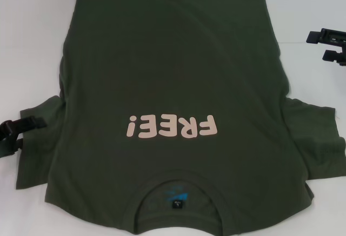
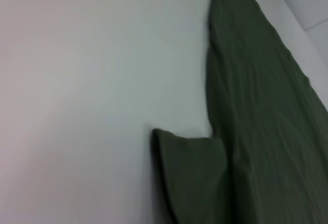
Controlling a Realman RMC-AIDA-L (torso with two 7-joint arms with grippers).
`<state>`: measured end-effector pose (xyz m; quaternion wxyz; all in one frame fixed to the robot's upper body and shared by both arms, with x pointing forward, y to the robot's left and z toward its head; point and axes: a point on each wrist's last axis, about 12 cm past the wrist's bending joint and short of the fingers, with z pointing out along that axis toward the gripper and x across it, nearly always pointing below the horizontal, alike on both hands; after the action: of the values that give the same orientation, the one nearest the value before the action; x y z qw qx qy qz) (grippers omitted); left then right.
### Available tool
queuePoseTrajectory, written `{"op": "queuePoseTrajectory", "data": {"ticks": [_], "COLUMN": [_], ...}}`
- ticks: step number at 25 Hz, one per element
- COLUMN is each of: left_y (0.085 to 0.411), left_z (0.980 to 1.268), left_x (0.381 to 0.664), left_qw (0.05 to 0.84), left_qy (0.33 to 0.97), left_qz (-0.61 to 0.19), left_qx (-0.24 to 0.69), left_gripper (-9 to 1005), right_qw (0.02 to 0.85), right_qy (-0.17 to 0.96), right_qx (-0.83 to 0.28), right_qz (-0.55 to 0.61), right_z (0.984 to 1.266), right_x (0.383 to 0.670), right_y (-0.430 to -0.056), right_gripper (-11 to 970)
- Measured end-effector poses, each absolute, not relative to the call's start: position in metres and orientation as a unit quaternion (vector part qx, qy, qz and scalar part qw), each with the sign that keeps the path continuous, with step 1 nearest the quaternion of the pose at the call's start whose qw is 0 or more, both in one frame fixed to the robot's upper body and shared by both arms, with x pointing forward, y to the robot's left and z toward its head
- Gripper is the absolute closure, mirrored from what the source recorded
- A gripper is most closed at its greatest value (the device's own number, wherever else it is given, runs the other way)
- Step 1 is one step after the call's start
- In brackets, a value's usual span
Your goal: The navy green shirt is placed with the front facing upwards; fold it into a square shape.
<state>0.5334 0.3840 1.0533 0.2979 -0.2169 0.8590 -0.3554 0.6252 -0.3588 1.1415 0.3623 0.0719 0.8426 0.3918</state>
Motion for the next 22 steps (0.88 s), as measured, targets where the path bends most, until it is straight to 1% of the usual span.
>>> {"op": "queuePoseTrajectory", "data": {"ticks": [7,13,22], "left_y": [0.381,0.383,0.383], "left_z": [1.055,1.056,1.057], "left_x": [0.533,0.533,0.534], "left_qw": [0.292,0.302,0.305], "left_qy": [0.858,0.862,0.864], "left_qz": [-0.367,-0.356,-0.35], "left_qx": [-0.209,-0.197,-0.195], "left_gripper": [155,172,362], "right_qw": [0.364,0.367,0.372], "right_qy": [0.841,0.839,0.836], "right_qx": [0.077,0.085,0.093], "right_qz": [0.392,0.392,0.393], "right_z": [1.141,1.14,1.14], "right_x": [0.624,0.622,0.62], "right_y": [-0.362,-0.366,-0.371], "right_gripper": [17,18,18]}}
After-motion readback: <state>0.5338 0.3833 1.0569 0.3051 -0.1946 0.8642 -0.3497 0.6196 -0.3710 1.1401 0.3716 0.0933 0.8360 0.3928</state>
